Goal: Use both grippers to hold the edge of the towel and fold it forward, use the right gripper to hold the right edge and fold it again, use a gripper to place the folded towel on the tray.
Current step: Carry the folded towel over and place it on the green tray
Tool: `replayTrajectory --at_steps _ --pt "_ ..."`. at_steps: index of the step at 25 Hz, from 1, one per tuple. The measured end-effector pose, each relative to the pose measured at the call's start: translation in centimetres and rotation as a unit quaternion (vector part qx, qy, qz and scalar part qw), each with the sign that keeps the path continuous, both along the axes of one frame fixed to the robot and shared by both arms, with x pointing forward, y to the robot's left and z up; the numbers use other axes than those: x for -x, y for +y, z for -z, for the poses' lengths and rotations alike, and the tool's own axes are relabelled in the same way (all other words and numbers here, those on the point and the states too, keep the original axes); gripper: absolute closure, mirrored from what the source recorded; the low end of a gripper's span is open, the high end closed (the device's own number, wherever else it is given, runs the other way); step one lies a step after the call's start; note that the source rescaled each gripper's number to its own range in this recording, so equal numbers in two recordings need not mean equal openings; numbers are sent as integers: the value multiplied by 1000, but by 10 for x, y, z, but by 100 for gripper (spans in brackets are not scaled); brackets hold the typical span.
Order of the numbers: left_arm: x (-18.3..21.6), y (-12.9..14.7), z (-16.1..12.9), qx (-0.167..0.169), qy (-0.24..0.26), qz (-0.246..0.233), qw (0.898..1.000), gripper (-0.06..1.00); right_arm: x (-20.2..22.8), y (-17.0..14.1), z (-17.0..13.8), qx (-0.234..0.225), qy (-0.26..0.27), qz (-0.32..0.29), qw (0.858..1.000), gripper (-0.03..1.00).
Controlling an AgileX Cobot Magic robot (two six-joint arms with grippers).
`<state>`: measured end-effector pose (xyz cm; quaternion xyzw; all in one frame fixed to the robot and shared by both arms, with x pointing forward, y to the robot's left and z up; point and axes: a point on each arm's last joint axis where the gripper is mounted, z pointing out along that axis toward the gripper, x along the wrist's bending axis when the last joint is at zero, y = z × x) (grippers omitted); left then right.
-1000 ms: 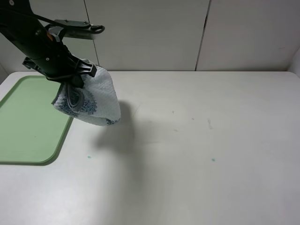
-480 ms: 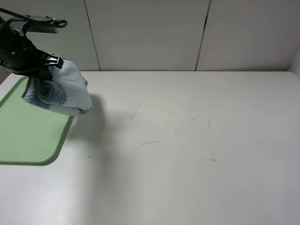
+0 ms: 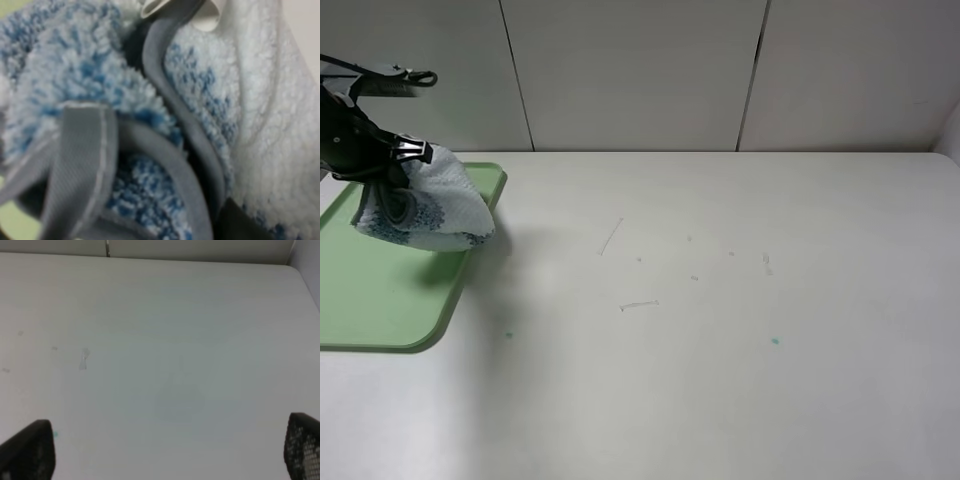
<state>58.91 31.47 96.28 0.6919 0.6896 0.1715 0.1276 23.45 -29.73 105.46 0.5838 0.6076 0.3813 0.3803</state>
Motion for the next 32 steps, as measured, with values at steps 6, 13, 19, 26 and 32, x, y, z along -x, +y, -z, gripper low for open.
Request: replayTrajectory --at_steps 6,13,19,26,32 --pt "-3 7 15 -24 15 14 999 78 0 0 0 0 0 0 1000 -3" --pt "0 11 16 -46 30 25 998 71 0 0 0 0 0 0 1000 -3" --pt "9 25 19 -48 80 -3 996 4 0 0 0 0 0 0 1000 -3" --pt "12 31 14 -51 108 -15 993 -5 0 0 0 0 0 0 1000 -3" --pt "16 31 -21 -54 90 -25 994 -5 0 0 0 0 0 0 1000 -3"
